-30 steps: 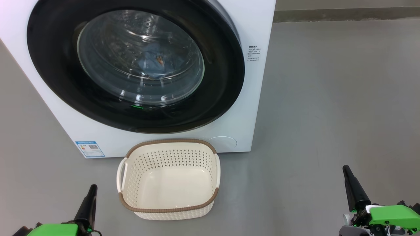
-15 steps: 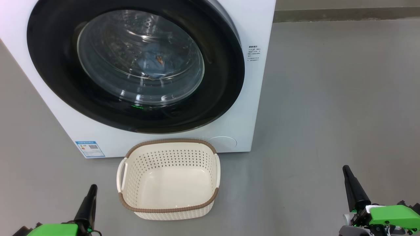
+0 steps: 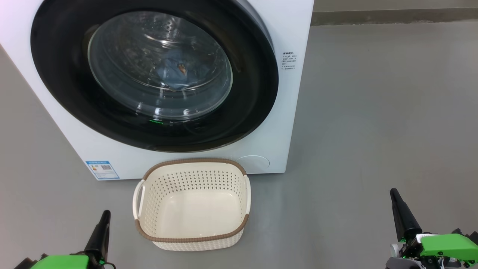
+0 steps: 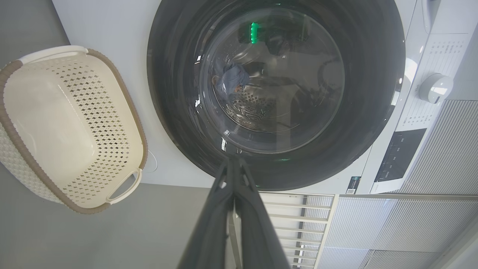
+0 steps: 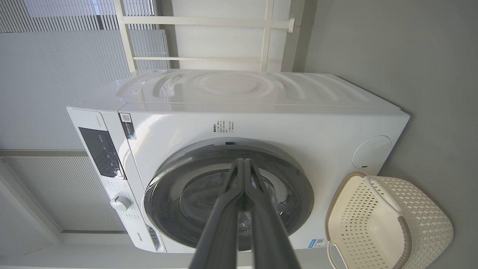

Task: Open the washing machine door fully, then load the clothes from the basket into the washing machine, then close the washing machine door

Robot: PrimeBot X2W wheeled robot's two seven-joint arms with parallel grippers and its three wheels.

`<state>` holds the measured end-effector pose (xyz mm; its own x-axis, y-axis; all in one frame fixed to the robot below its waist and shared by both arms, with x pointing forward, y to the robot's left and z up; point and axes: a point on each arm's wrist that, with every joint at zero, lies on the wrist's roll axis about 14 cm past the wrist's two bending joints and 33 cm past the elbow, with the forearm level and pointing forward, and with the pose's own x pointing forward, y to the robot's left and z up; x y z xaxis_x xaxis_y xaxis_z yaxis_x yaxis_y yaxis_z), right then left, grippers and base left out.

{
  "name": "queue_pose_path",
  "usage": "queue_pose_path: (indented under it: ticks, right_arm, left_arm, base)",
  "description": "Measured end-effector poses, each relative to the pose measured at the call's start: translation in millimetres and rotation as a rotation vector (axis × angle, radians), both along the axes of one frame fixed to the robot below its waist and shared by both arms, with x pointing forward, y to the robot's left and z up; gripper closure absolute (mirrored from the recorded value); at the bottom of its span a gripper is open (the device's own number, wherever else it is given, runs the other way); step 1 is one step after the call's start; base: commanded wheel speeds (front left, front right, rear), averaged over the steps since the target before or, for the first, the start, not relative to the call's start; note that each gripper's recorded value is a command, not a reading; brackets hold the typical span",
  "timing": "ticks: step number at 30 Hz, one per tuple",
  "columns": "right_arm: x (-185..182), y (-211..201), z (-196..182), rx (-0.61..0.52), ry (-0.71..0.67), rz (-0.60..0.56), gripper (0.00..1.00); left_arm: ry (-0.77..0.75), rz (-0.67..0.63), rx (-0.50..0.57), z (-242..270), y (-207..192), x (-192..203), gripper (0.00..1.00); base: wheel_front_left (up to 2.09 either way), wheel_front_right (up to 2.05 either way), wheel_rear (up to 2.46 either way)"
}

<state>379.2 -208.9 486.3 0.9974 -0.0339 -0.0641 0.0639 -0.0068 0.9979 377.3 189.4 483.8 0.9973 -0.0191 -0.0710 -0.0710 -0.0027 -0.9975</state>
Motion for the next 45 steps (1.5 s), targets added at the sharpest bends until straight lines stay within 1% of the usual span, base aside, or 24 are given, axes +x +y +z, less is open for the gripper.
queue_pose_path:
  ticks: [45]
  right_arm:
    - [0.0,0.0,0.0,0.0,0.0,0.0,1.0]
  left_arm:
    - [0.0,0.0,0.0,0.0,-0.1,0.0,1.0]
  base:
    - [0.0,0.0,0.0]
